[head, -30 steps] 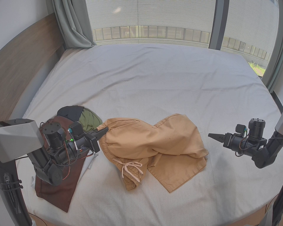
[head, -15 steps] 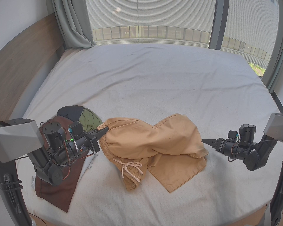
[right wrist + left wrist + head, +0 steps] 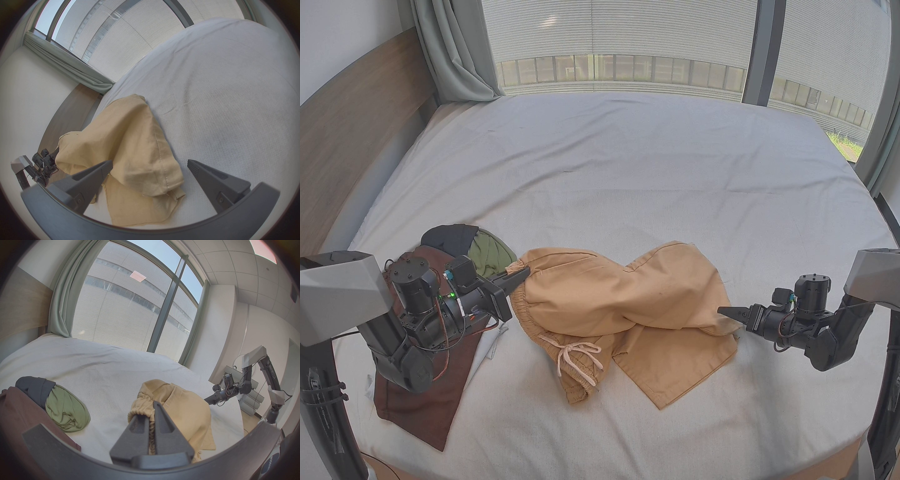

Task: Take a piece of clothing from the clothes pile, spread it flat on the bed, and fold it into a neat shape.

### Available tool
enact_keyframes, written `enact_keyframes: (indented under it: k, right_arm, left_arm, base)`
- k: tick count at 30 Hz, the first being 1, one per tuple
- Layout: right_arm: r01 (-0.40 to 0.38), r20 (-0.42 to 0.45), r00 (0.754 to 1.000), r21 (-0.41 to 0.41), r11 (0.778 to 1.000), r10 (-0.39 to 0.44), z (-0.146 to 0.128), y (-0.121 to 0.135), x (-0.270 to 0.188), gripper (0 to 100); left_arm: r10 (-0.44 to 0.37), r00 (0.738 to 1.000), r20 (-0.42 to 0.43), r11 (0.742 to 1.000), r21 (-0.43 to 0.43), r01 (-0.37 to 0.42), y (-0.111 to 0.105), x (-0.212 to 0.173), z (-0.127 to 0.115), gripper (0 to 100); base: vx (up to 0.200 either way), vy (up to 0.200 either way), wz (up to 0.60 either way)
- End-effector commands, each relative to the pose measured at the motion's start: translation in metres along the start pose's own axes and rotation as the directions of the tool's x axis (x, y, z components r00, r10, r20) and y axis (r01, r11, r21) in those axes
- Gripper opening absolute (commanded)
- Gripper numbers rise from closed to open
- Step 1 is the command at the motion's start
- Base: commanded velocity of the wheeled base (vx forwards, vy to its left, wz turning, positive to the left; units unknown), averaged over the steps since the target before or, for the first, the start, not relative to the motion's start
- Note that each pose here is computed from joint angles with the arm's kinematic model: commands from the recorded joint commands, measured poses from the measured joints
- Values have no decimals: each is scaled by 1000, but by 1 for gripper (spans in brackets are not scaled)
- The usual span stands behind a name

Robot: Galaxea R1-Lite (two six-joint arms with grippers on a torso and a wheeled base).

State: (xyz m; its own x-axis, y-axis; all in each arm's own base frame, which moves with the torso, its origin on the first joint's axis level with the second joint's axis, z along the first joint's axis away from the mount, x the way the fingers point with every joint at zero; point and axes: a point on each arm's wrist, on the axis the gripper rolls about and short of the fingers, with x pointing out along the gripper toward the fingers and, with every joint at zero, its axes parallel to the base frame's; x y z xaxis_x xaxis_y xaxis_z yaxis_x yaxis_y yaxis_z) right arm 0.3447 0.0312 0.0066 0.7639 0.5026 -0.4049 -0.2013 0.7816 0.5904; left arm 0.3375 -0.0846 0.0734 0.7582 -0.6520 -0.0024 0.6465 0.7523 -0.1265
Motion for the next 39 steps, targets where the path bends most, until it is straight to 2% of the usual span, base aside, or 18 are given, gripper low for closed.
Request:
enact_keyframes:
  k: [1,5,6,14,20,23,27,28,32,39]
  right_arm:
    - [-4,-17,1000,2,1000,4,-5,0,4,100]
    - [-4,-26,1000,3,1000,4,-8,0,6,100]
    - [-3,-28,1000,3,1000,3,-8,0,7,0]
    - [-1,-12,1000,-13,1000,1,-6,3,4,0]
    - [-37,39,998,-66,997,39,-7,20,-5,0]
    - [-68,33,997,-88,994,72,-9,37,-13,0]
    - [-83,7,996,-126,989,84,-16,47,-20,0]
    - [-84,-29,996,-162,983,80,-25,49,-25,0]
    - [-96,-107,991,-223,970,74,-46,53,-31,0]
    - [-97,-251,967,-243,965,34,-76,54,-43,0]
  left_arm:
    - [0,1000,2,1000,1,0,0,0,1,0]
    - [0,1000,2,1000,1,0,0,0,1,0]
    - [1,1000,1,1000,0,-1,1,0,0,0]
    - [9,1000,4,1000,-10,-9,5,1,-1,0]
    - [30,999,38,999,-31,-29,14,1,8,0]
    - [44,998,52,999,-26,-43,20,0,11,0]
    - [52,997,57,998,-26,-51,23,0,12,0]
    - [58,997,57,998,-29,-57,26,-1,12,0]
    - [59,996,63,998,-27,-57,27,-1,13,0]
    - [67,996,53,997,-31,-65,33,-3,9,0]
  base:
    - [0,0,0]
    - [0,0,0]
    - [0,0,0]
    - [0,0,0]
    - [0,0,0]
    - [0,0,0]
    - [0,0,0]
    - [0,0,0]
    - [0,0,0]
    - [0,0,0]
